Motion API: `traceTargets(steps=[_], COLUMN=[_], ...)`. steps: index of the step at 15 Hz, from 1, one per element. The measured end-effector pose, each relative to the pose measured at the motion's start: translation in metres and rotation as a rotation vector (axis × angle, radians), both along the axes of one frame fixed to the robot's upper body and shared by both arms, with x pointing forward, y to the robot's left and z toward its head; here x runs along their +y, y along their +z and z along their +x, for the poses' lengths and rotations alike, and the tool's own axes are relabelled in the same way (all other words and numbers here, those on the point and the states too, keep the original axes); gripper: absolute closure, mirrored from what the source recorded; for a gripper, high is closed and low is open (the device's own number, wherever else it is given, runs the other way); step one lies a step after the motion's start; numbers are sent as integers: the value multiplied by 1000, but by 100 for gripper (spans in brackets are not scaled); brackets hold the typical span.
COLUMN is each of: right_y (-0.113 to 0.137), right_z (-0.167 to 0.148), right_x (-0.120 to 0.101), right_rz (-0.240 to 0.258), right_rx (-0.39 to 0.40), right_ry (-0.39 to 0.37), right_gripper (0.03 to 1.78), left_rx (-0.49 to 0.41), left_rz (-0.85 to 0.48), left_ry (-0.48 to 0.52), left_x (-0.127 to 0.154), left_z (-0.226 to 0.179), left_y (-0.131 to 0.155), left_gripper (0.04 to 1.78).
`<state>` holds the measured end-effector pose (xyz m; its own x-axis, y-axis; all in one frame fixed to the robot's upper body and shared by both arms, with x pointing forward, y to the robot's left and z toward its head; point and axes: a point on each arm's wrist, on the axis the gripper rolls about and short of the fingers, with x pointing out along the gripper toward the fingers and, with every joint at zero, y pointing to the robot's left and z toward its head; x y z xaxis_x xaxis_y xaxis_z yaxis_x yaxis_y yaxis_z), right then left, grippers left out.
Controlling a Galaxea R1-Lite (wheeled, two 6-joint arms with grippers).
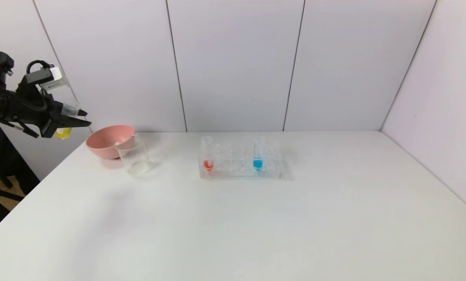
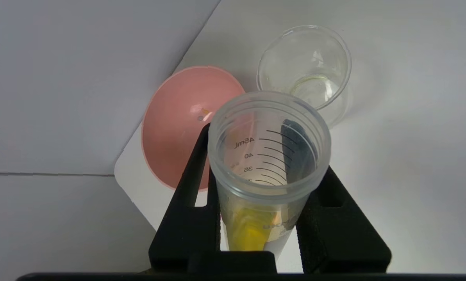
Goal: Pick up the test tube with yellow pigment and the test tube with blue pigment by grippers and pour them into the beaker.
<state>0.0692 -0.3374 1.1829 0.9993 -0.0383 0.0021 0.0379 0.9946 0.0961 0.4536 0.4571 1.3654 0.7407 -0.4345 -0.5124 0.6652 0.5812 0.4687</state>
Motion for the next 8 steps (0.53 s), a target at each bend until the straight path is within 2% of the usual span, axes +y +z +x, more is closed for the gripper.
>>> traceTargets(steps=[4,8], right_y=[0,0], right_z=[0,0], right_x=[0,0], right_rz=[0,0], right_rx=[0,0], right_ry=[0,0], right_gripper=[10,10], left_rx=[37,49], left_rz=[47,93], left_ry=[-76,-67], left_x=[-4,-4], left_z=[11,19], left_y=[-10,-19], left_gripper=[128,128])
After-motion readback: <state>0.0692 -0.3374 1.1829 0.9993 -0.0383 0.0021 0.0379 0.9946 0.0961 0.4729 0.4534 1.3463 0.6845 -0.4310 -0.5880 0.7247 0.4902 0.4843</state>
